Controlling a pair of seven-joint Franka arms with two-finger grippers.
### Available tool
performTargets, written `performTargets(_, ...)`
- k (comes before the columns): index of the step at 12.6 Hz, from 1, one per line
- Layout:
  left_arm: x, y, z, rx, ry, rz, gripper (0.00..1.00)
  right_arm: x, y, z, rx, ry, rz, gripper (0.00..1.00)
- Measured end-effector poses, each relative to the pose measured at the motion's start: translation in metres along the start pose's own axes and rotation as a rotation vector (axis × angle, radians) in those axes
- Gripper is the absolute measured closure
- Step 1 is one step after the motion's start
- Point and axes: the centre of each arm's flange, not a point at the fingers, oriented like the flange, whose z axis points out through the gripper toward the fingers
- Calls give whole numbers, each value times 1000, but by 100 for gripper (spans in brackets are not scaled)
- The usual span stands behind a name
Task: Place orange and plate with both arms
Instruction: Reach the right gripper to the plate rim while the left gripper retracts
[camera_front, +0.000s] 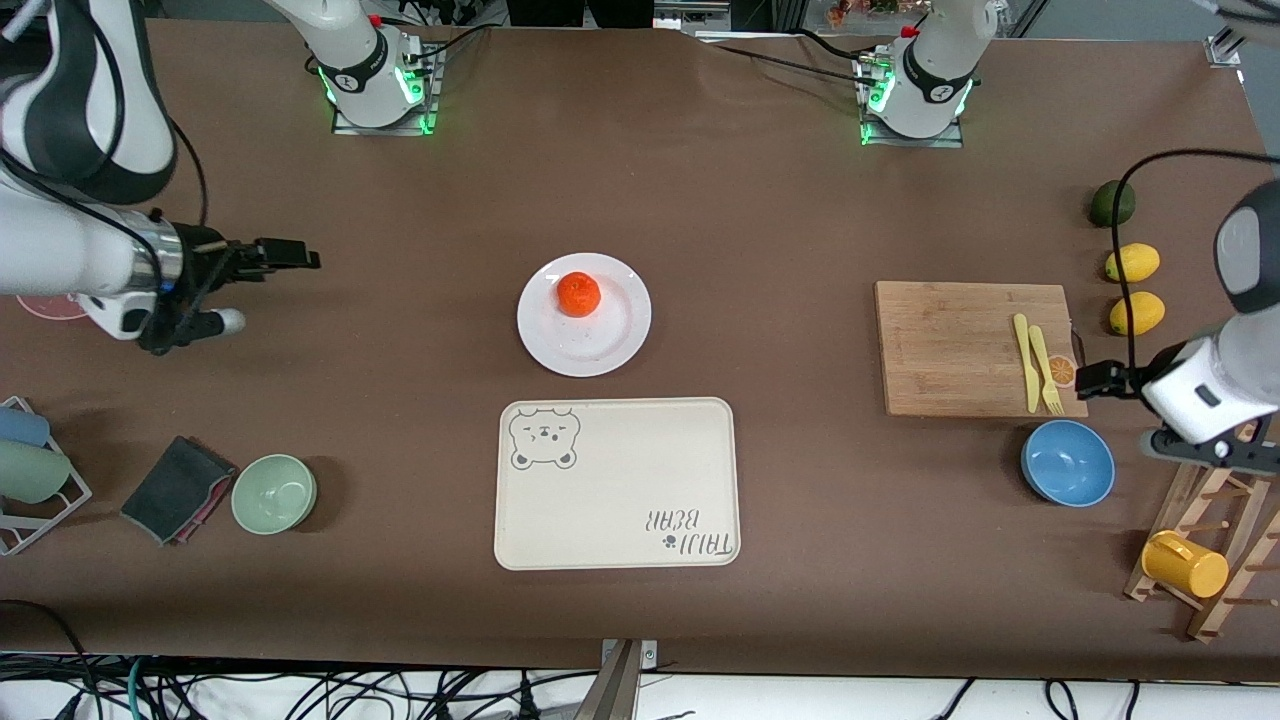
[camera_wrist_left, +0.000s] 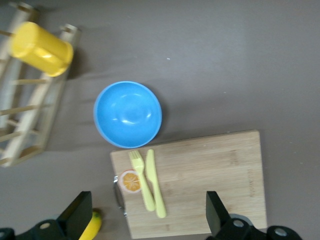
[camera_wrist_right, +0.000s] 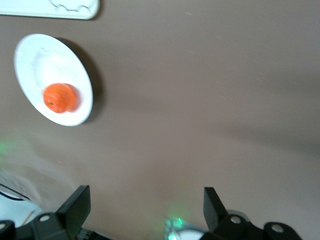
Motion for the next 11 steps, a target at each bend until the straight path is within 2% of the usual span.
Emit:
performTargets(2, -29, 24, -24, -37, 38, -11, 0, 6, 6, 35, 83, 40, -2, 0)
performTargets(6, -73, 21, -79, -139, 117, -82, 0, 22, 8, 106, 311, 131, -42, 0)
performTargets(8, -88, 18, -89, -221, 96, -109, 0, 26, 13, 143, 380, 139, -73, 0)
performTargets(11, -95, 25, -94, -233, 74, -97, 0, 30, 12, 191, 492, 151, -68, 0)
